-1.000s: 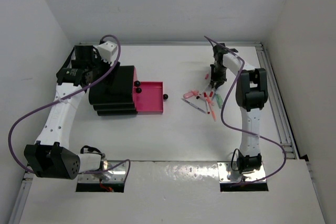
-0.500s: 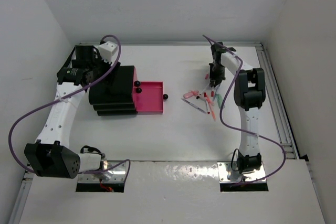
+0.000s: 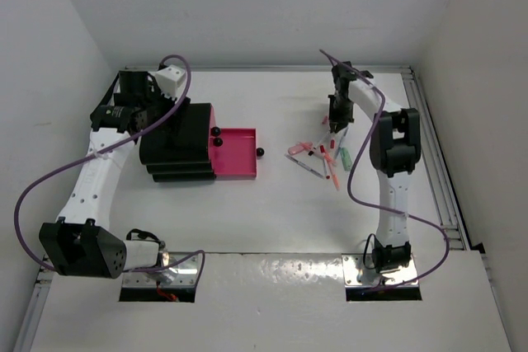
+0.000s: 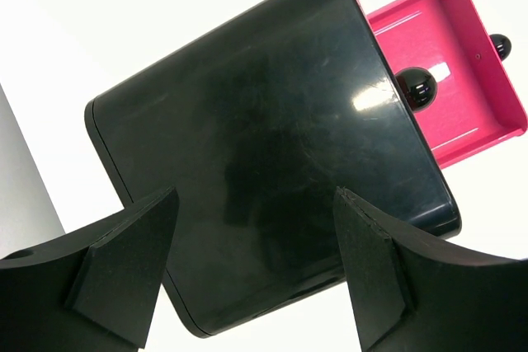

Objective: Sort the stationery into containers
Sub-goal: Pick up the pen from the center of the board, then place the pen in the drawer, then pick up the pen from the center of the board, then place the pen in the drawer.

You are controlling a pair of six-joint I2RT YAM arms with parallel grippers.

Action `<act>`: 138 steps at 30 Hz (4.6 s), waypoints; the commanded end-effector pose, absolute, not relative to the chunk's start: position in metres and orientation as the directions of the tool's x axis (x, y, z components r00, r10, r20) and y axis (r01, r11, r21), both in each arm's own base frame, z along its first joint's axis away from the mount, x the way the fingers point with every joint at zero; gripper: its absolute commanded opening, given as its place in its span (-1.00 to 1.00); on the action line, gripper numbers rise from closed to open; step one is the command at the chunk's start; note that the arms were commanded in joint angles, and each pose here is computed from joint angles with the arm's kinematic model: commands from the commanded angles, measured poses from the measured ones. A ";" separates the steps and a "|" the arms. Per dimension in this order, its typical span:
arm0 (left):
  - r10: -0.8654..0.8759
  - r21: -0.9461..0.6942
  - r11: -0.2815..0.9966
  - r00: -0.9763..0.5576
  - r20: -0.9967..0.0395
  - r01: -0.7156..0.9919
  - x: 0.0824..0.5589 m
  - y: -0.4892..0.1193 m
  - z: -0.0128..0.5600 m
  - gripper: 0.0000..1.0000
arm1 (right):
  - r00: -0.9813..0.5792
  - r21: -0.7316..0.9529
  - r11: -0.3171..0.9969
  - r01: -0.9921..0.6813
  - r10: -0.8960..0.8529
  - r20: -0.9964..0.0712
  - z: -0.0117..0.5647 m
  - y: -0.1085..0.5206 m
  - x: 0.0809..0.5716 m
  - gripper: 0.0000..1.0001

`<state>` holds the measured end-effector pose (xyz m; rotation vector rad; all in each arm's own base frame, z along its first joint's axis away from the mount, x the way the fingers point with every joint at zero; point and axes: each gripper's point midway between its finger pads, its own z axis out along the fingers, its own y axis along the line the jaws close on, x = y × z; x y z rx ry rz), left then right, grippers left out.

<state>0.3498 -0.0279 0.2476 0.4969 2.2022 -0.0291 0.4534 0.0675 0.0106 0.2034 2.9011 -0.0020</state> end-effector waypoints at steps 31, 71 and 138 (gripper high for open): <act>0.254 0.087 0.943 -0.527 -0.811 0.321 0.345 -0.027 0.258 0.65 | -0.935 0.533 0.835 -0.133 0.073 -0.347 0.093 0.400 0.396 -1.00; 0.265 0.129 0.952 -0.542 -0.797 0.276 0.344 -0.010 0.254 0.65 | -0.712 -0.004 0.949 0.316 0.234 -0.662 0.068 0.060 0.575 -0.20; 0.243 0.103 0.953 -0.517 -0.821 0.286 0.330 -0.014 0.254 0.65 | -0.891 0.359 0.920 -0.157 0.025 -0.454 0.078 0.391 0.395 -1.00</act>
